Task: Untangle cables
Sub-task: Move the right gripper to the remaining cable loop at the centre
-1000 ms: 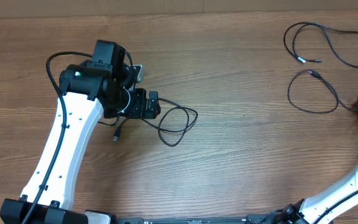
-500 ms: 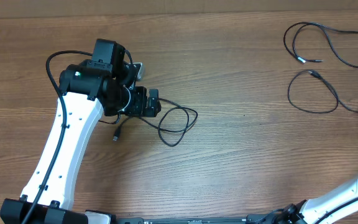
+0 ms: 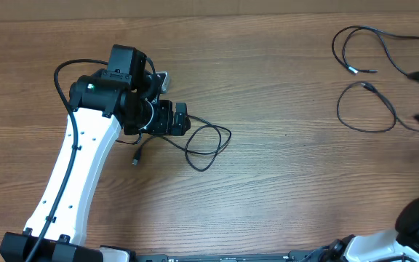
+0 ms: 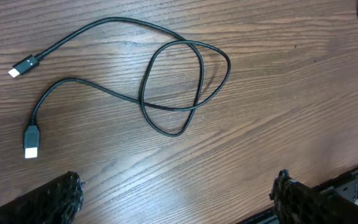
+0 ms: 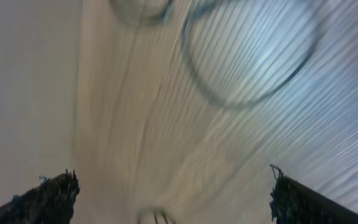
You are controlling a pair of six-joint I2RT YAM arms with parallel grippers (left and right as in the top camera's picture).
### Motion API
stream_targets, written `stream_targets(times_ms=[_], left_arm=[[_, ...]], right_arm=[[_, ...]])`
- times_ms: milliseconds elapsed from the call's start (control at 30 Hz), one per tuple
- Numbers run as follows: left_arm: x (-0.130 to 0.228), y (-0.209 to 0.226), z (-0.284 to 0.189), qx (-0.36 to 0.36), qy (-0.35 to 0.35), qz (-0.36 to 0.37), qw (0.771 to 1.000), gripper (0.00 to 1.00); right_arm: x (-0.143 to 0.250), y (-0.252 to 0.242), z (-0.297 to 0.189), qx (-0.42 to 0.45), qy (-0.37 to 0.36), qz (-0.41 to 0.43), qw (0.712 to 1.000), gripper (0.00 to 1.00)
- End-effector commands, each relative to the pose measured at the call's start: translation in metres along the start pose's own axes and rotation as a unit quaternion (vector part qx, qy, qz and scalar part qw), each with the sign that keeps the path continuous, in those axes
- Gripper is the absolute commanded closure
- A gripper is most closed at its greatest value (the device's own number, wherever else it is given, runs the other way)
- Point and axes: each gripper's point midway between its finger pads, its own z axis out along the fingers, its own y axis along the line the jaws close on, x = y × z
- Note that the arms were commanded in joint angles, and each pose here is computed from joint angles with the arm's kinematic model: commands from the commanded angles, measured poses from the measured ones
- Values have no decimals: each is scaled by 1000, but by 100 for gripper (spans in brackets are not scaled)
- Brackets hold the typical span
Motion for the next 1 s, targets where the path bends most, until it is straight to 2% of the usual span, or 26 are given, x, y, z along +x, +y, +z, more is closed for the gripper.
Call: stream_targets(times_ms=[0,167,300,433,533,667,833,967], left_arm=[[-2,-13,-22,15,-33,-5,999,0],[-1,3,-53,-44,-96,-56,993,0],[7,23,-81,-104,-146,-111,978,0],[19,42,-96,-154,-165,-166,960,1],[25,50,-98,-175,-162,-180,954,0],[29,51,-96,-179,-150,-182,955,1],[31,51,-91,-179,-137,-183,957,0],[33,52,-86,-182,-123,-185,958,1]], right_arm=[[37,33,12,-35,57,-119,991,0],[100,63,37,-32,132,-226,965,0],[148,86,57,-25,172,-295,940,0],[192,103,76,-19,196,-361,912,0],[225,111,90,-8,212,-405,889,0],[261,106,109,40,228,-413,881,0],[286,87,129,123,205,-416,877,0],[312,73,138,145,220,-401,877,0]])
